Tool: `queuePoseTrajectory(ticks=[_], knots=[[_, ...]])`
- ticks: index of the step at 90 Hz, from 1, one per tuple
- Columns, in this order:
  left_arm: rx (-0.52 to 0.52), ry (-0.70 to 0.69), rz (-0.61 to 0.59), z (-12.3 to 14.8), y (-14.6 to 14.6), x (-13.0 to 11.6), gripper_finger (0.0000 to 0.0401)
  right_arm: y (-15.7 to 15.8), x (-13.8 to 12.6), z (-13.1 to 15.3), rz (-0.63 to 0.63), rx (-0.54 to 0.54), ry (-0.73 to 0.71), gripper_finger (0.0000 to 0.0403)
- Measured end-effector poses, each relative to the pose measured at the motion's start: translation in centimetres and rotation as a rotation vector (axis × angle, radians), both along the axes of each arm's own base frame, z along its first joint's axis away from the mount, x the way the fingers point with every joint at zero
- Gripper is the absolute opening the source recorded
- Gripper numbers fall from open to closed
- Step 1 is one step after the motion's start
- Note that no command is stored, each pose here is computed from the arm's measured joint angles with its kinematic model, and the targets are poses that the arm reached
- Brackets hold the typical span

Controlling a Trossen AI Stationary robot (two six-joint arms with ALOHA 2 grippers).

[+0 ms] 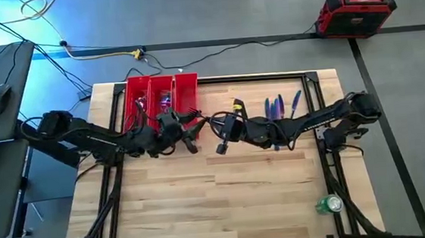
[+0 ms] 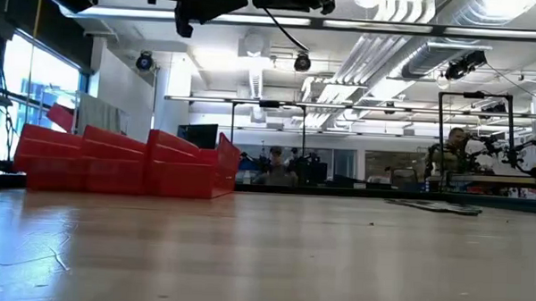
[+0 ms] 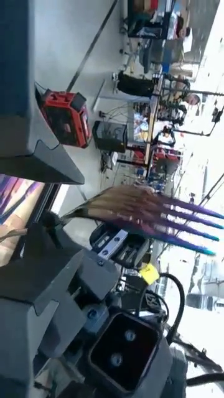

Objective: Sort silverware
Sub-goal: Put the blue fork into the middle red bin

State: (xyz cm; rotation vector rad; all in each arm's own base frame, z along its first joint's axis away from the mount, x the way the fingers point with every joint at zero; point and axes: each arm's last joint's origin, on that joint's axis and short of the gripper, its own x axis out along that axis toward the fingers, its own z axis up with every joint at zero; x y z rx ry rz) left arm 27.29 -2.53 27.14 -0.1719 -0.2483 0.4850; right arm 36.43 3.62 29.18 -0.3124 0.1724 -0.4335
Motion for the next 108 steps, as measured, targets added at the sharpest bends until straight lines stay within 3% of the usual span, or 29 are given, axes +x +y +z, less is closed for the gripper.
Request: queuePoseTrajectory(ticks=[23, 49, 58, 75, 88, 102, 108], knots=[[0.021, 0.011, 0.0, 0.0, -0.1, 0.0, 0.0013, 0.1, 0.0, -0.1, 0.002, 0.0, 0.006, 0.0], [0.075, 0.094, 0.007, 0.1, -0.6, -0.2, 0.0, 0.0, -0.2, -1.0, -0.006, -0.007, 0.113, 0.0028], [0.077, 0.146, 0.039, 1.5, -0.5, -0.5, 0.0001, 0.0, -0.3, -1.4, -0.02, 0.005, 0.143, 0.0068], [0.112, 0.414, 0.067, 3.9, -0.6, -1.2, 0.0001, -0.3, -0.8, -2.0, -0.1, -0.003, 0.218, 0.0166], [0.006, 0.683, 0.187, 4.6, 1.2, -2.8, 0.0001, -0.5, -1.5, -2.4, -0.144, -0.006, 0.29, 0.0217], [-0.3, 0.833, 0.359, 4.1, 6.1, -5.7, 0.0, -0.6, -1.7, -2.7, -0.17, 0.003, 0.317, 0.0235], [-0.379, 0.873, 0.424, 3.1, 8.2, -6.5, 0.0, -0.8, -1.6, -2.7, -0.175, 0.01, 0.313, 0.0235]])
